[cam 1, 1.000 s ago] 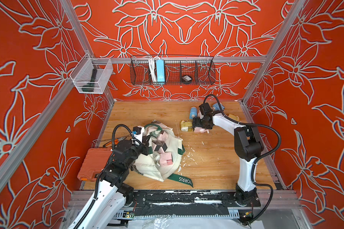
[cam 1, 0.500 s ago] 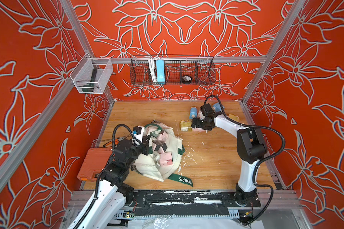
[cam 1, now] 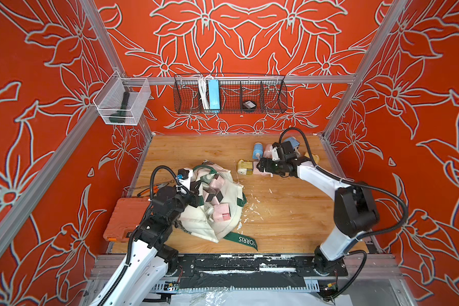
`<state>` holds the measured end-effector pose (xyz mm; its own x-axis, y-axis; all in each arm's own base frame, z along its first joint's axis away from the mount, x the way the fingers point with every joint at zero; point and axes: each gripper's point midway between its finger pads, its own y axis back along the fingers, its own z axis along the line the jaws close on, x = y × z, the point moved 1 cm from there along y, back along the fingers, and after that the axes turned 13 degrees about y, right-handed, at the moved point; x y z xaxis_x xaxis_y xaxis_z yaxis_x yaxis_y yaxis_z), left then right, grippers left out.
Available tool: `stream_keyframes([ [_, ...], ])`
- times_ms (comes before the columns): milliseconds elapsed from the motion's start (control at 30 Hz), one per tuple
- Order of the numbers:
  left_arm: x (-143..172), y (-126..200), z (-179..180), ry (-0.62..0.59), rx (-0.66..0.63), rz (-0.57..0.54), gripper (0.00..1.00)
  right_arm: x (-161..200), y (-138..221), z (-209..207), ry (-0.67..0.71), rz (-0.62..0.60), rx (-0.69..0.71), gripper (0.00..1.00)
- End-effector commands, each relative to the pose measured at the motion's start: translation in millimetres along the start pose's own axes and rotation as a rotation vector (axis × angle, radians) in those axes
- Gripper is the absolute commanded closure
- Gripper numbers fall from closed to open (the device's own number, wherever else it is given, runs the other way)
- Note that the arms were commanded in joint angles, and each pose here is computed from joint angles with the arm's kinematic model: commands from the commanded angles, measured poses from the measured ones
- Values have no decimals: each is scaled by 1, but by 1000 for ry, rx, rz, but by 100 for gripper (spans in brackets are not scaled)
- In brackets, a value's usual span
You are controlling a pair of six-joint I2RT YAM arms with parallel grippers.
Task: Take out the pencil sharpeners from the tote bags
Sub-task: Place the pencil sharpener at the center of the board, then pick up the pencil sharpener from the canvas bag.
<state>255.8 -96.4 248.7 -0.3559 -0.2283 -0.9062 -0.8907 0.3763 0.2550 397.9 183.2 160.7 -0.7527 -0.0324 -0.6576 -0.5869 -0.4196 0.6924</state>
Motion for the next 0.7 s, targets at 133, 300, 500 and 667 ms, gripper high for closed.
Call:
stream_keyframes([
  [133, -9, 2, 0, 8, -11, -31, 100, 33, 57, 125, 264, -225, -334, 11],
  [300, -9, 2, 1, 9, -15, -30, 100, 73, 73, 186, 261, -209, -515, 11],
  [500, -9, 1, 1, 8, -18, -26, 100, 92, 57, 232, 167, -153, -603, 10],
  [667, -8, 1, 1, 7, -19, -26, 100, 93, 30, 251, 77, -112, -636, 11],
])
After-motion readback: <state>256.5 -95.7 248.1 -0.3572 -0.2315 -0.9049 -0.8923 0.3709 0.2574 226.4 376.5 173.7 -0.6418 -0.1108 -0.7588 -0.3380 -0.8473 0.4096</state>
